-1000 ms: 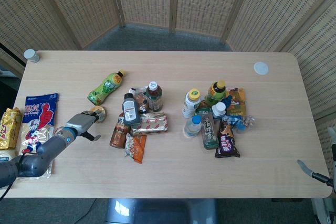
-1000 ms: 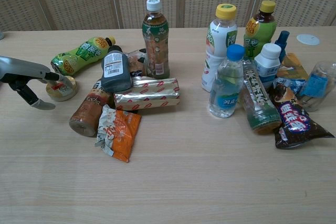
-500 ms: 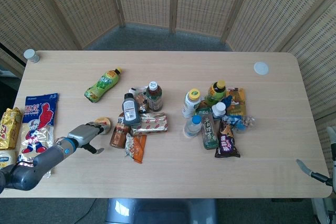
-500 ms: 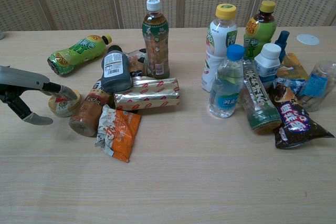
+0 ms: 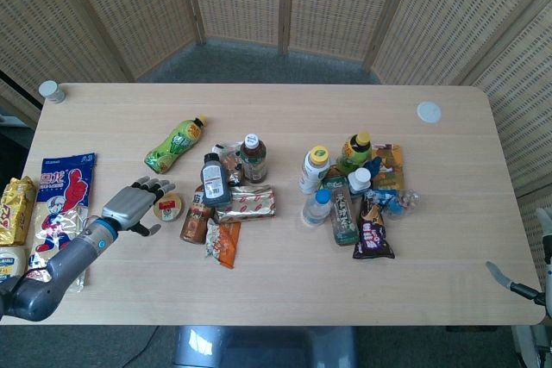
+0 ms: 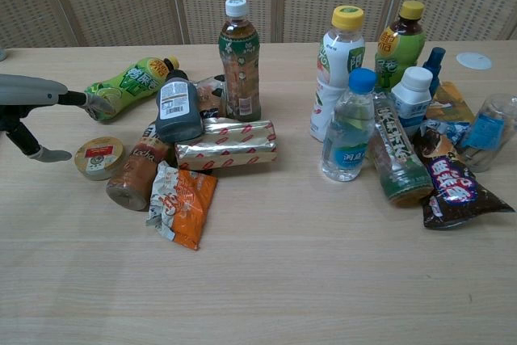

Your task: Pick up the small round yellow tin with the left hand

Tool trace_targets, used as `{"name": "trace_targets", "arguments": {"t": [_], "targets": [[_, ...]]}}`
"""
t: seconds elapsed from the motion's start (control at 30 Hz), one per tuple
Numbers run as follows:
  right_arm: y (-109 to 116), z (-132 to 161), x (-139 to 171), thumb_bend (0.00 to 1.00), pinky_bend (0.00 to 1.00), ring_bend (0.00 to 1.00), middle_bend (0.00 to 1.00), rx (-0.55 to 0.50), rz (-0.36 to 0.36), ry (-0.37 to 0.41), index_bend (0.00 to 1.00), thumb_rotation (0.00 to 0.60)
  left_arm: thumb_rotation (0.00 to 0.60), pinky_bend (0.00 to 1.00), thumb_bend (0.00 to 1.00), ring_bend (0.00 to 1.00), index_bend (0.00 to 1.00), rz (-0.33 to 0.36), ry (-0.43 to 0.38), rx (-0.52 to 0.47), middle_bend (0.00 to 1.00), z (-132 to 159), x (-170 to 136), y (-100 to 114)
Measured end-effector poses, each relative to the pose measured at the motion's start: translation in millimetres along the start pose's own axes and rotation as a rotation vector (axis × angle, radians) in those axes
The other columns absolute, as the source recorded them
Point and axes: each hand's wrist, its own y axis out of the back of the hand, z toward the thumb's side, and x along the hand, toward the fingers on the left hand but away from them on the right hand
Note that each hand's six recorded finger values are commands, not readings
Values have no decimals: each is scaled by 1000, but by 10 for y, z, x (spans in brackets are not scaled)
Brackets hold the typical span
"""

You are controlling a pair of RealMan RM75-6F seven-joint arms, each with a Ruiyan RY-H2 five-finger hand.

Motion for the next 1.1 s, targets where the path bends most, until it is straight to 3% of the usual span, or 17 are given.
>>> {"name": "trace_targets", "arguments": {"t": [0.53, 0.97, 1.1], "targets": [[55, -61, 46, 149, 0, 0, 0, -1, -11, -22, 0, 283, 536, 0, 404, 0, 0, -45, 49, 33, 0, 5, 436, -194], [48, -99, 66, 149, 0, 0, 0, -6, -11, -32, 0, 281, 560, 0, 405, 5, 0, -70, 44, 90, 22, 71, 509, -352], [58, -121, 79, 149, 0, 0, 0, -8, -14, -37, 0, 281, 600, 0, 405, 123, 3, -40, 50, 106, 128, 83, 519, -348]]}}
